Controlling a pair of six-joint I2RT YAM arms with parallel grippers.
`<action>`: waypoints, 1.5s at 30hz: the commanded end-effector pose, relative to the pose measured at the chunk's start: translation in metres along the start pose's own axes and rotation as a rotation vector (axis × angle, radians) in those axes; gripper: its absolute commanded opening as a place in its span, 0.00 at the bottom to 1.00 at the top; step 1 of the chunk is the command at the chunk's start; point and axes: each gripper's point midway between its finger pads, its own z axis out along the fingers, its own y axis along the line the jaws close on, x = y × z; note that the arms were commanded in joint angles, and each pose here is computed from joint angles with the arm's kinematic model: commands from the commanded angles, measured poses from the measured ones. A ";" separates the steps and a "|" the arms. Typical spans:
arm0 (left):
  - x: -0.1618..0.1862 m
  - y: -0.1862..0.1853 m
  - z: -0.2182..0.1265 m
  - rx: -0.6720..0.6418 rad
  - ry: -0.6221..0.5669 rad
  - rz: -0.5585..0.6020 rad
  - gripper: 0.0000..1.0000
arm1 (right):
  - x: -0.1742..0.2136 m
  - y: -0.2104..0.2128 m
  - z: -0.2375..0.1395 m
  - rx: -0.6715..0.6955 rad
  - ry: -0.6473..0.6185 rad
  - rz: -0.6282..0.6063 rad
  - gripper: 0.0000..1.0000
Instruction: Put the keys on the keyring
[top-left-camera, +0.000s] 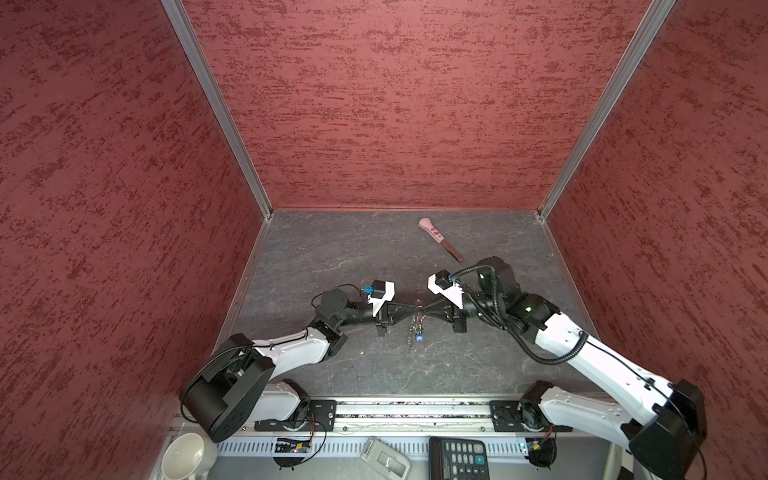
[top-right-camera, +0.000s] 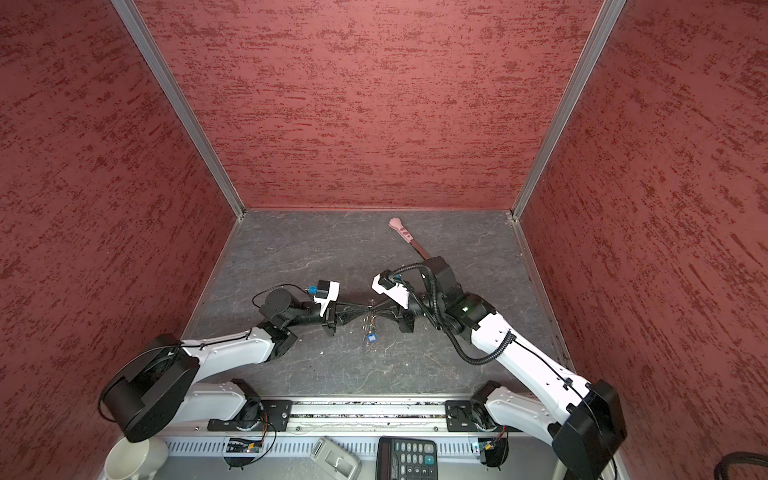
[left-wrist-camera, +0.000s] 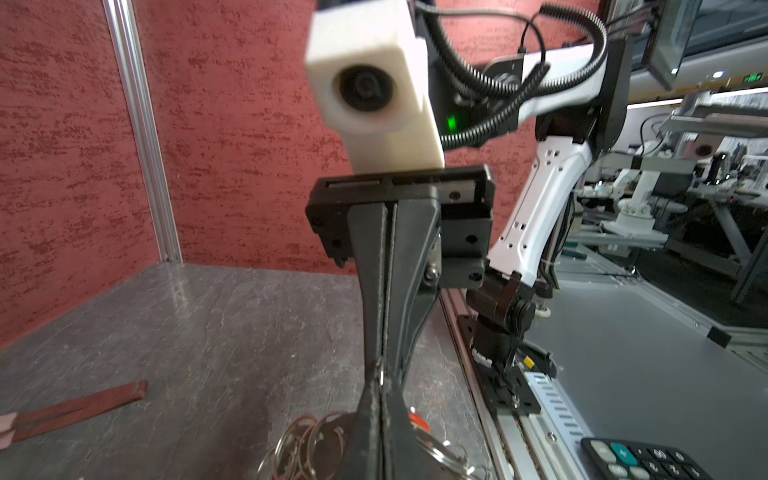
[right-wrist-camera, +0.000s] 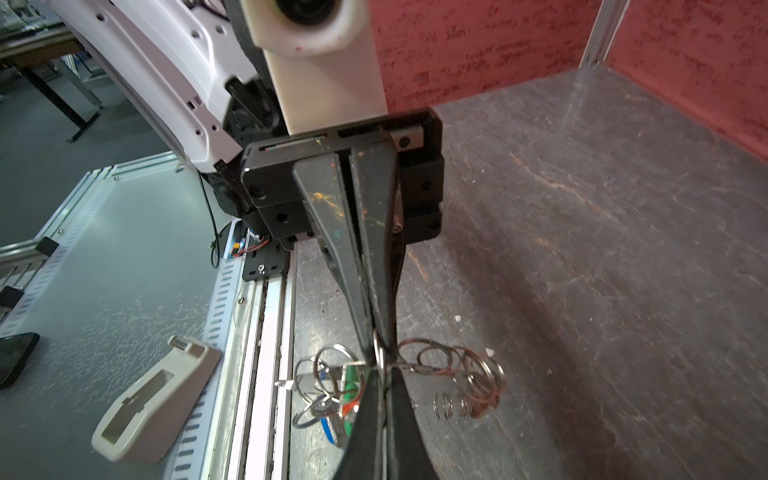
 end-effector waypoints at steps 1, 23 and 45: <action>0.009 0.004 -0.003 -0.036 0.096 0.046 0.20 | -0.005 -0.004 -0.009 0.035 0.086 -0.030 0.00; 0.005 0.019 -0.011 -0.088 0.078 -0.039 0.27 | 0.002 -0.020 -0.005 0.103 0.463 -0.076 0.00; 0.009 0.009 0.003 0.068 0.074 -0.128 0.21 | -0.002 -0.009 0.009 0.035 0.435 -0.161 0.00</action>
